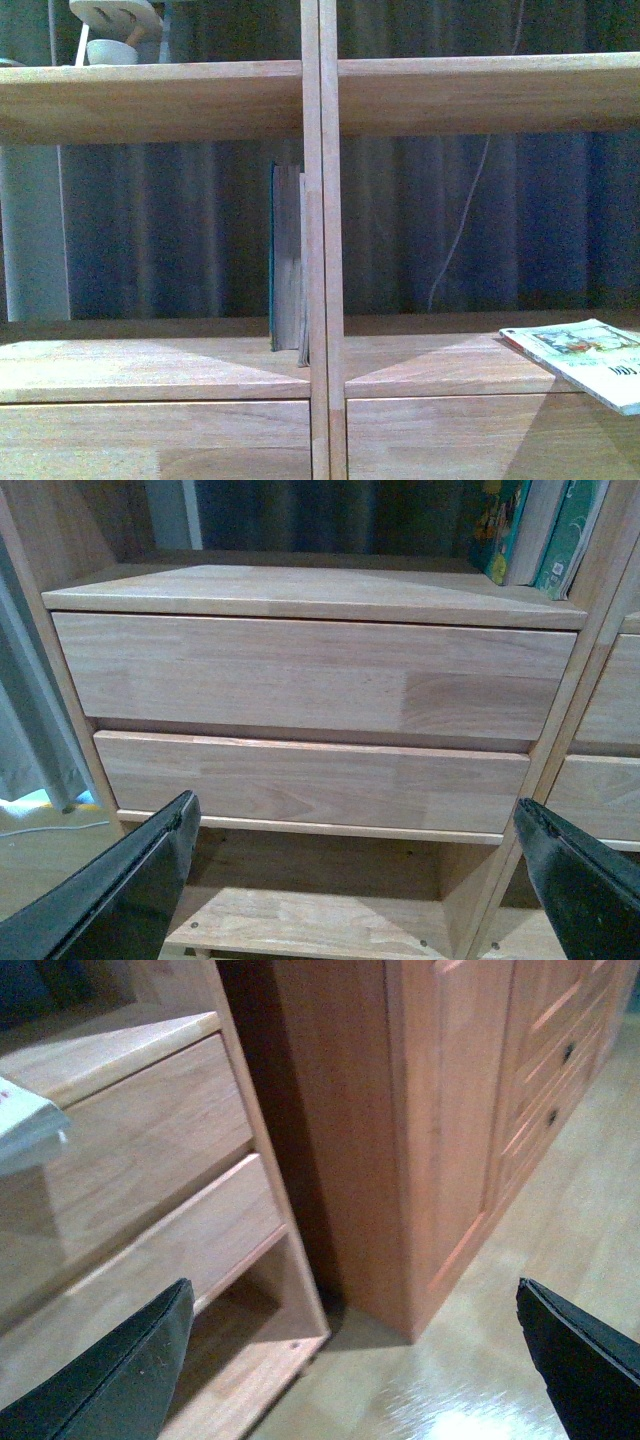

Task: Organize books on shelf

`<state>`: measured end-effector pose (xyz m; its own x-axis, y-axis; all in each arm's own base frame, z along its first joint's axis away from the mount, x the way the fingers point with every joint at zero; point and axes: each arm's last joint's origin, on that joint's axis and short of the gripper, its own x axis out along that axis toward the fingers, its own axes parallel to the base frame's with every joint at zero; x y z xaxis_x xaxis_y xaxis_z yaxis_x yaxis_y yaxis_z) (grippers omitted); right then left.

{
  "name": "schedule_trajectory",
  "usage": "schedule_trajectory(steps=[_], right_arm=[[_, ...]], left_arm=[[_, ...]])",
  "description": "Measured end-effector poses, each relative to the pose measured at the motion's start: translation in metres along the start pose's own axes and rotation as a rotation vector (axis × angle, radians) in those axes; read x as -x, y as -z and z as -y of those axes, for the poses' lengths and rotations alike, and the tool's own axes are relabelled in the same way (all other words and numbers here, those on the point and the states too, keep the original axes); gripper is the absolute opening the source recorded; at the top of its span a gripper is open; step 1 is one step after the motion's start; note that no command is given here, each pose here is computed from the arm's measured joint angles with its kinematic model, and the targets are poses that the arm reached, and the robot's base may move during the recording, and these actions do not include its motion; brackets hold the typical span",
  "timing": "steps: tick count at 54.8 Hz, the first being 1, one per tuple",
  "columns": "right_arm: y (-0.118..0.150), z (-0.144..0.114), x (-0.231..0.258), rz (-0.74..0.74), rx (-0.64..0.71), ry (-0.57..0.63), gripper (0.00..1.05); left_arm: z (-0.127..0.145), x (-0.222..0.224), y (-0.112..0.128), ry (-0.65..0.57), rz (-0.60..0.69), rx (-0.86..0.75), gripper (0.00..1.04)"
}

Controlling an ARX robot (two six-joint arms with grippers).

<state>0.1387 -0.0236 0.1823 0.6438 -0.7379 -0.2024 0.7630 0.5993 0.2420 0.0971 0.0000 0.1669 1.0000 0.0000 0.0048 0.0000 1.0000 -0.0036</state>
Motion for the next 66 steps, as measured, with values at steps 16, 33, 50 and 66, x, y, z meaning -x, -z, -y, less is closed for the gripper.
schedule_trajectory(steps=[16,33,50,66], right_arm=[[-0.033,-0.056,-0.065,-0.348,-0.494,-0.152,0.98],[-0.042,-0.125,-0.105,-0.504,-0.637,-0.209,0.98],[-0.041,-0.167,-0.123,-0.638,-0.828,-0.225,0.98],[-0.042,-0.183,-0.132,-0.658,-0.91,-0.213,0.98]], left_arm=[[0.0,0.0,0.0,0.0,0.0,0.0,0.97],[0.0,0.0,0.0,0.0,0.0,0.0,0.97],[0.0,0.0,0.0,0.0,0.0,0.0,0.97],[0.0,0.0,0.0,0.0,0.0,0.0,0.97]])
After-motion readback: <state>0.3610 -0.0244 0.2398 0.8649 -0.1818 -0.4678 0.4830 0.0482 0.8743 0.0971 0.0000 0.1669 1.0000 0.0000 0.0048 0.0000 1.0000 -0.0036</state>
